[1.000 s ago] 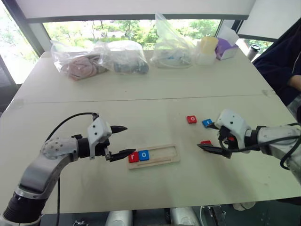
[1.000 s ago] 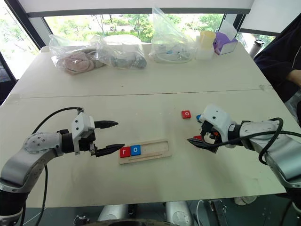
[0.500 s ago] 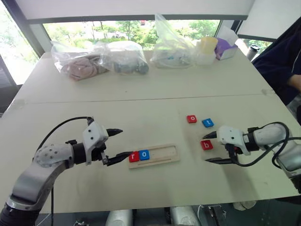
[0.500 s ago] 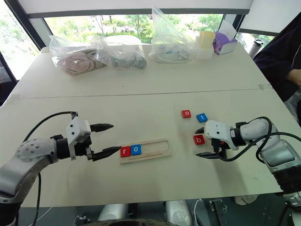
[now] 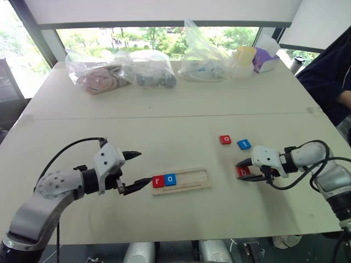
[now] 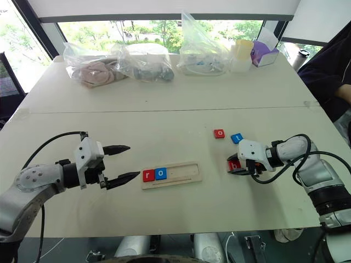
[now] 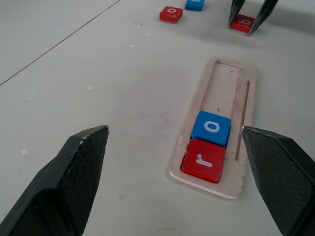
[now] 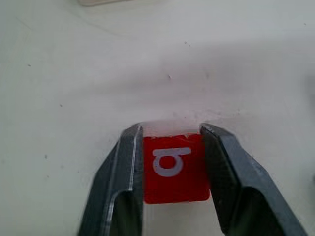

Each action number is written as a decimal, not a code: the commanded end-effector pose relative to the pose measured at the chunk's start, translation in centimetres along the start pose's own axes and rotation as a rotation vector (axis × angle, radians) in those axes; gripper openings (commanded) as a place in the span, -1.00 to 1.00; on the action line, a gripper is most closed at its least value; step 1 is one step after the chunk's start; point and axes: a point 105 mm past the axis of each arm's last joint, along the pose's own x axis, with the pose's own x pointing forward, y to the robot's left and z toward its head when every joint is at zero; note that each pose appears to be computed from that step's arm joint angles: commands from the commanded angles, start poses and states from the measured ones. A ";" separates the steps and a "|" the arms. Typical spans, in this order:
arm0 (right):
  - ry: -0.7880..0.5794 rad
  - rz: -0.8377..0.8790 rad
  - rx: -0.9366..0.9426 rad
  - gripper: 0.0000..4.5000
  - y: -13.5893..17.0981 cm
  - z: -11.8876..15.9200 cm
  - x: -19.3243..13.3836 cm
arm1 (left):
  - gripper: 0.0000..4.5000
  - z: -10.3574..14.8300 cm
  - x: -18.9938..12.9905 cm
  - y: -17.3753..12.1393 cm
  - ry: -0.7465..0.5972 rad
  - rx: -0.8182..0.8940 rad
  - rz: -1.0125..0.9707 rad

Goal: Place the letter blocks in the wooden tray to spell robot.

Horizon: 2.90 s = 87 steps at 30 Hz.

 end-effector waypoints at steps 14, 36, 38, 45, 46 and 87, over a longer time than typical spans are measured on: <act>-0.111 0.072 -0.025 -0.49 0.6 4.7 2.6 | 1.00 1.3 0.1 0.1 -0.034 0.045 0.019; 0.009 0.069 -0.072 0.99 -0.8 1.9 2.0 | 1.00 1.5 0.0 0.2 -0.035 0.052 0.036; 0.015 0.073 -0.052 0.99 -0.7 1.5 1.7 | 1.00 1.5 0.0 0.3 -0.034 0.053 0.035; 0.020 0.106 -0.032 0.41 -0.1 1.3 1.7 | 1.00 1.5 0.1 0.5 -0.034 0.059 0.035; 0.020 0.107 -0.031 0.20 -0.1 1.3 1.7 | 1.00 1.5 0.1 0.5 -0.035 0.059 0.036; -0.206 0.170 -0.081 -0.51 3.1 12.9 8.0 | 1.00 1.4 0.0 -2.7 -0.030 0.034 -0.040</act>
